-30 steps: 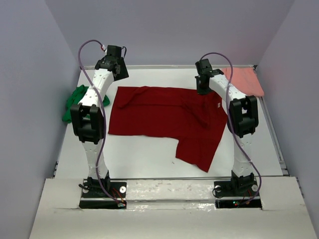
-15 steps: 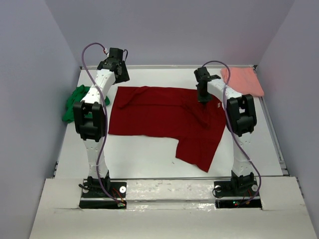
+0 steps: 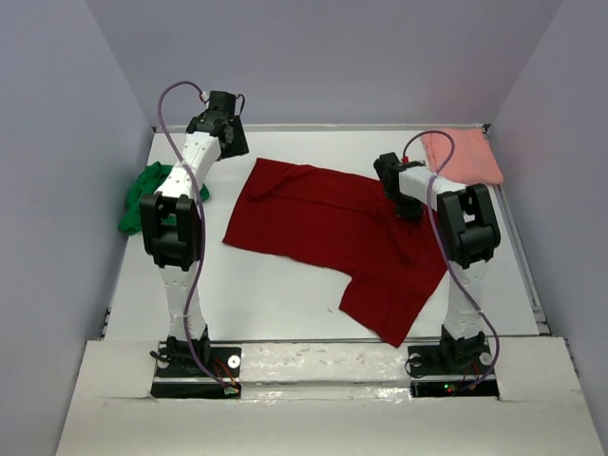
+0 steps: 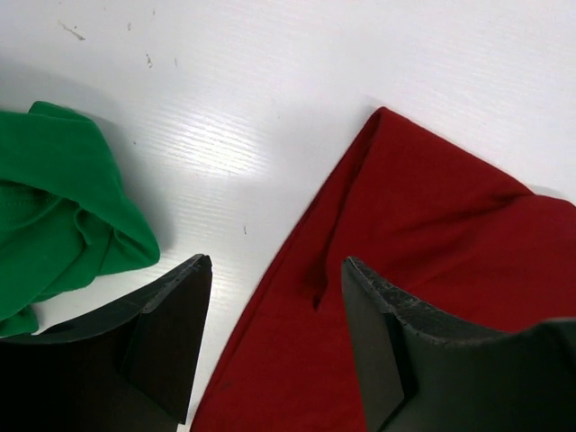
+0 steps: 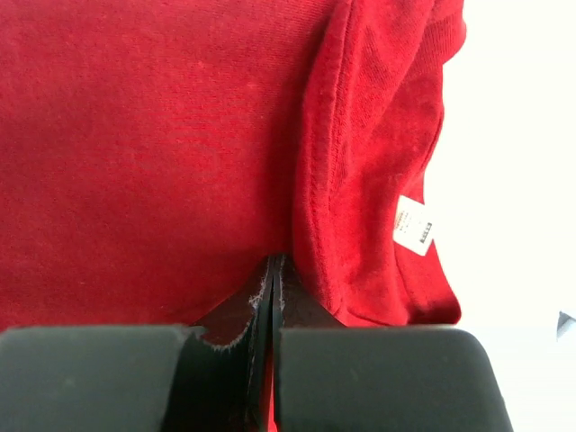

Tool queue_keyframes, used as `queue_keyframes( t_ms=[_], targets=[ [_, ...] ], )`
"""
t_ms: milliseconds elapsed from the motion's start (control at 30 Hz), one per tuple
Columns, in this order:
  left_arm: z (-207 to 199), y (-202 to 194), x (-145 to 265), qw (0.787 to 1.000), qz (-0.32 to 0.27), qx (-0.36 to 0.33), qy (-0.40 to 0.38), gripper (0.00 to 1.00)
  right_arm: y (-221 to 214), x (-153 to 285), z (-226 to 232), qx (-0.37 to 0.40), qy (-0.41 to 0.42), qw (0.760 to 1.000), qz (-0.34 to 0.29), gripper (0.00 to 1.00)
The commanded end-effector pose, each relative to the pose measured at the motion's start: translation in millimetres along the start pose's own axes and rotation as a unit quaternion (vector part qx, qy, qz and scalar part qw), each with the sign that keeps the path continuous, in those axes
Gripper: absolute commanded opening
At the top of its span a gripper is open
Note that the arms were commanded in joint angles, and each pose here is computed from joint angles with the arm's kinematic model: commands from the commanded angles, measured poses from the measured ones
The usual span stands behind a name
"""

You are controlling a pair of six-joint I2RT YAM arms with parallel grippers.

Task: Fold and stack the t-shirts
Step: Fold the tshirt

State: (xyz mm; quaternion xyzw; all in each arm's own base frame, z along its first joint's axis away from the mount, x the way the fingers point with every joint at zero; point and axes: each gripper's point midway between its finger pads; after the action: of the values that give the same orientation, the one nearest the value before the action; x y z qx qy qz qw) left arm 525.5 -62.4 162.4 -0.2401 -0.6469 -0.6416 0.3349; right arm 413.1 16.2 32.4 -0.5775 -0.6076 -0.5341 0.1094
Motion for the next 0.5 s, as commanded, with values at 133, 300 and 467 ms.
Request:
queue_keyframes(
  t_ms=[133,300,467],
  targets=[
    [-41.5,3.5,9.3,0.996,-0.015,-0.041,-0.084,0.68,11.6,19.5,-21.3,-0.035,0.018,0.998,-0.046,0.0],
    [-89.0,-13.9,2.5,0.98,0.002,-0.073,-0.186,0.64,16.3,18.1,-8.8,-0.02,0.03,0.999,-0.032,0.0],
    [-119.7,-21.6,4.3,0.956,0.008,-0.088,-0.279,0.0,21.5,30.1,10.1,-0.015,0.059,0.997,-0.043,0.0]
  ],
)
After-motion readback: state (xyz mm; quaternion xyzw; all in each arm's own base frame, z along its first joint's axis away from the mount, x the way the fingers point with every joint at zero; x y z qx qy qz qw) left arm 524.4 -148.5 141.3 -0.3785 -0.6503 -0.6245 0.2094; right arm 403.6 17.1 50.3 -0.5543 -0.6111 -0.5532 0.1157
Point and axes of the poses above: each gripper's point midway between its finger pads, its own x axis back along the fingers, its own z axis along the line the jaws close on, y = z × x, and after that the axes turned 10 degrees about -x, right-handed
